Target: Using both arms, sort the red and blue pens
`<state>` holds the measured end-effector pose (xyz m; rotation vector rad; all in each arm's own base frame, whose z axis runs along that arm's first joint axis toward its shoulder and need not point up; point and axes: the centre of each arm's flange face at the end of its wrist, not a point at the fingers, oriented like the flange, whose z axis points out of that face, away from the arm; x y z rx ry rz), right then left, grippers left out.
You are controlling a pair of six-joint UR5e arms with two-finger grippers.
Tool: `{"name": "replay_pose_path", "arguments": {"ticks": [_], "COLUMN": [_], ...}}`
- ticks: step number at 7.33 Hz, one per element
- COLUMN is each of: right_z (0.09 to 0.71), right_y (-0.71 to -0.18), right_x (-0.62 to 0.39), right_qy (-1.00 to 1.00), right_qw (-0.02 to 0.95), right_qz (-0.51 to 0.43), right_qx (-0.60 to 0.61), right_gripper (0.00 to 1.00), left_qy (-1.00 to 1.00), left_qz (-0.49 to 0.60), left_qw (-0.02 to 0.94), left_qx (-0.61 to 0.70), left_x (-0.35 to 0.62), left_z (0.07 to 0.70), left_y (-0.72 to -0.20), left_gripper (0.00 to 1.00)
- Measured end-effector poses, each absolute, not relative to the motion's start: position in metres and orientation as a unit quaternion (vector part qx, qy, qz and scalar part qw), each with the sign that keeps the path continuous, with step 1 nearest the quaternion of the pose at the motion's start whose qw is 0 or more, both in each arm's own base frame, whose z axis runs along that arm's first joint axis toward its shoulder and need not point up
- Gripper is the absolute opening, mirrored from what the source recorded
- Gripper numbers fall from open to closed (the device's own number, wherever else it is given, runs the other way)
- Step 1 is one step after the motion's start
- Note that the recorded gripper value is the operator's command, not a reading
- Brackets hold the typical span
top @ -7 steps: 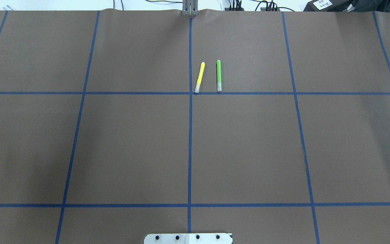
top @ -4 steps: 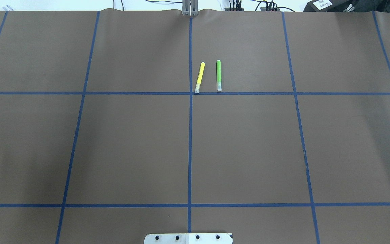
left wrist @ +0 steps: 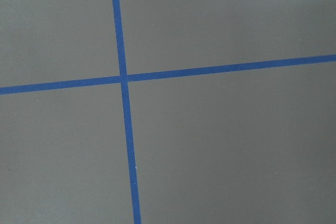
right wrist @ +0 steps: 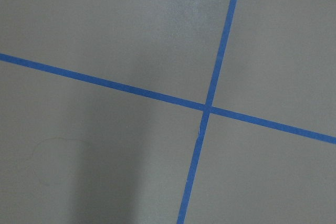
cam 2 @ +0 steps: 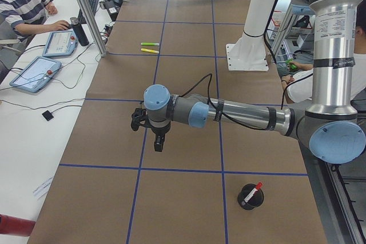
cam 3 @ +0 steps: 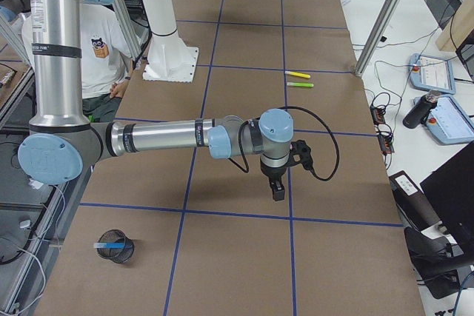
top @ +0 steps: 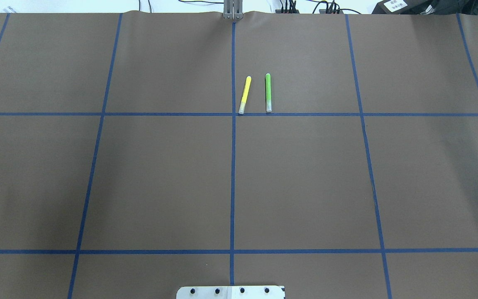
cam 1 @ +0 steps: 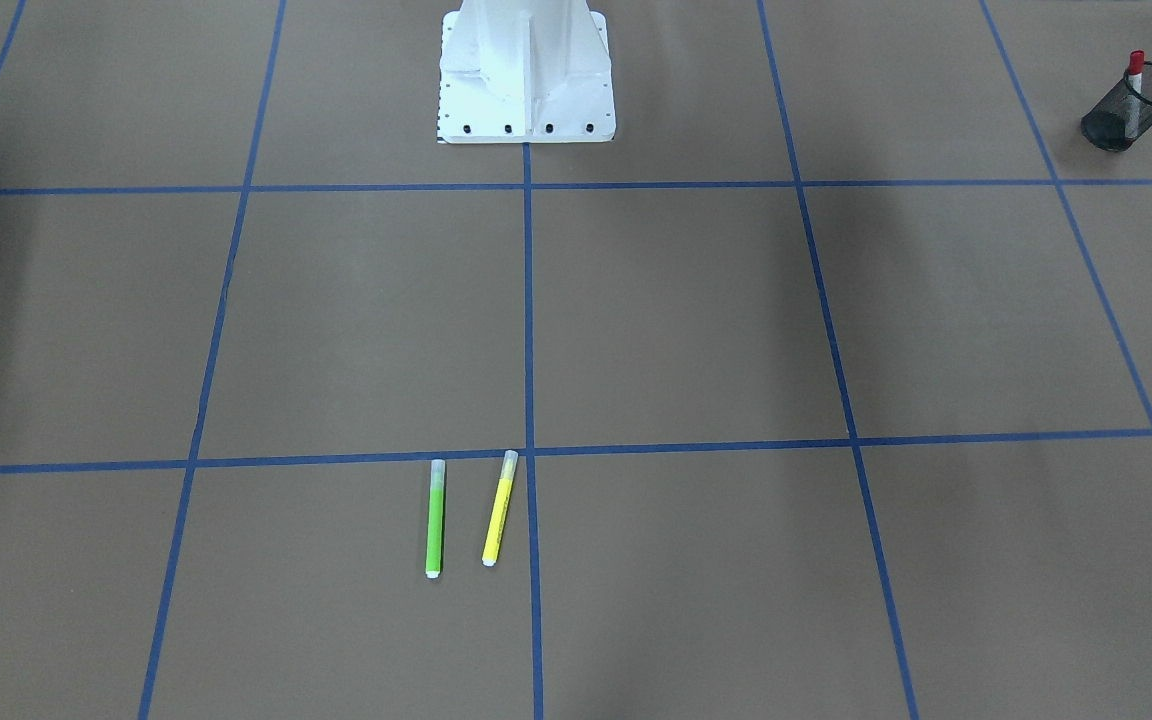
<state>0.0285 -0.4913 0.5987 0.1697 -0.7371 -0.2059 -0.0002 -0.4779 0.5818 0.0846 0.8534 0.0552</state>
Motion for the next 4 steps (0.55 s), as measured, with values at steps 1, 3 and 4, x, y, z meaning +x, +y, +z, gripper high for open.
{"name": "replay_pose_path", "arguments": {"ticks": [1,3,4], "right_z": [0.5994,0.5996,0.5997], "right_y": [-0.4913,-0.4910,-0.4909], "right_x": [0.0253,0.0224,0.0219], "right_qy": [-0.360,-0.364,-0.366], "right_qw": [0.924,0.923,0.922], "right_qz": [-0.102,-0.104,-0.104], "right_qx": [0.080,0.077,0.075], "right_gripper": [1.00,1.00,1.00], "left_qy": [0.416,0.418,0.417], "left_qz": [0.025,0.025,0.026], "left_qw": [0.908,0.907,0.907], "left_qx": [0.040,0.041,0.042], "left_x": [0.0001,0.0001,0.0000], "left_z": [0.5812,0.5806,0.5803], "left_y": [-0.4779,-0.4778,-0.4777], "left_gripper": [1.00,1.00,1.00]}}
